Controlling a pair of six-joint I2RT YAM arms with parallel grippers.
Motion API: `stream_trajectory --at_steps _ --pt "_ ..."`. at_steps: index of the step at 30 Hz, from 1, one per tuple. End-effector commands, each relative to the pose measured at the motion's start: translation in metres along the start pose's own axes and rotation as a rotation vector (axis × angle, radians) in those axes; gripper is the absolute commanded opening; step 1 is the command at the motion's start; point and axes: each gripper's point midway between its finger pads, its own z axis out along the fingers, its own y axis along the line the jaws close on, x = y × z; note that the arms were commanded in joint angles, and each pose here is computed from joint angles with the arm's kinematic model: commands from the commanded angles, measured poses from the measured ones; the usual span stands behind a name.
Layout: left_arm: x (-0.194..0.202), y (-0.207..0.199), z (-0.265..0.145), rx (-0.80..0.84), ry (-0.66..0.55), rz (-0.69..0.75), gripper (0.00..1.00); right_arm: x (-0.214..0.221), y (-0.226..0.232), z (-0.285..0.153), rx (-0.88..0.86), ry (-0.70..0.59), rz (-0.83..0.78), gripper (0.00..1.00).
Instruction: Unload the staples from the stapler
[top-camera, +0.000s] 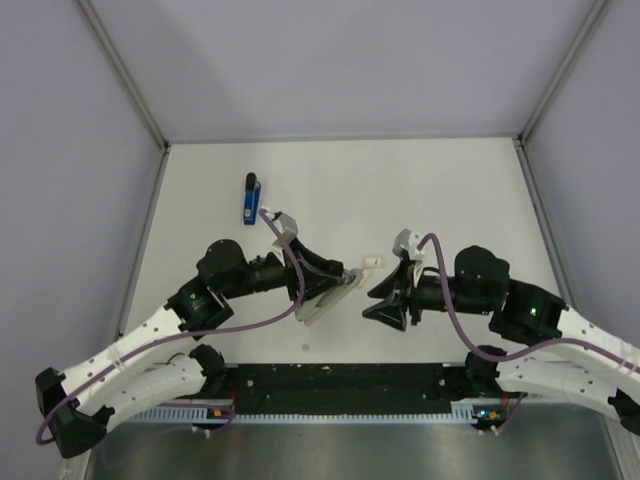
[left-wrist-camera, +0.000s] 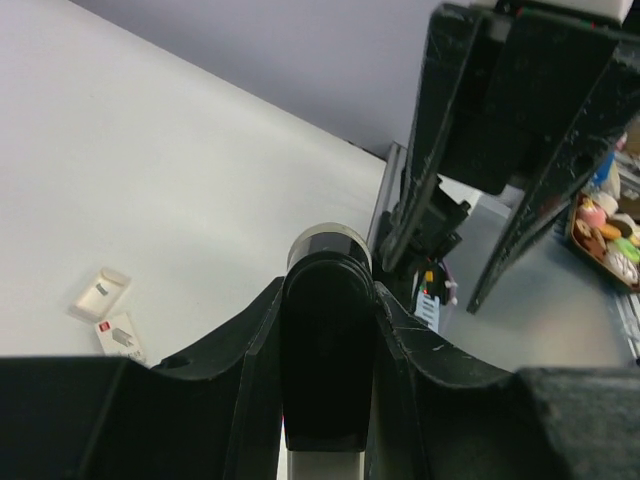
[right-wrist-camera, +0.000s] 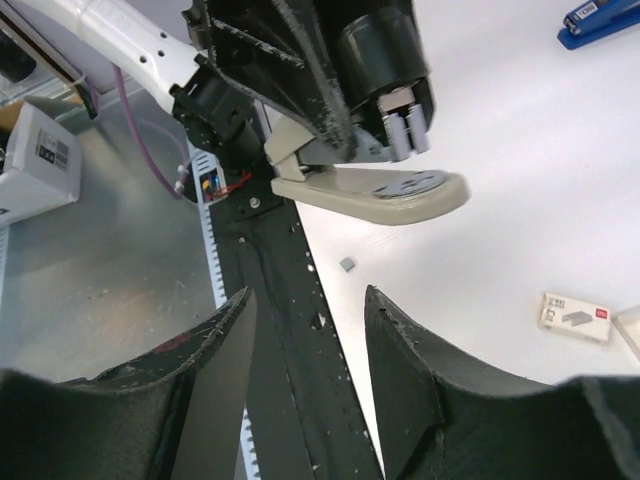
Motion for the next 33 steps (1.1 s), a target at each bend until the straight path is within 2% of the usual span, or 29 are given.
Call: stream_trajectory --at_steps 1,5,10,27,33 --pt "-0.015 -0.037 -0.007 0.173 0.036 0.083 0.00 -0.020 0.001 -0.017 0.033 -0.023 -0.070 0.50" --pt "0.003 -0.049 -0.007 0.279 0.124 0.068 0.00 -0.031 0.008 -0.021 0.006 -0.030 -0.101 0.53" --pt "0.013 -0.061 -0.010 0.373 0.162 0.056 0.00 -0.040 0.016 -0.019 -0.042 -0.031 -0.136 0.56" --pt "0.016 -0.072 -0.010 0.476 0.167 0.051 0.00 -0.016 0.026 0.017 -0.187 0.069 -0.137 0.57" --pt "0.012 -0.075 -0.007 0.498 0.162 0.050 0.00 -0.009 0.029 0.024 -0.215 0.075 -0.117 0.54"
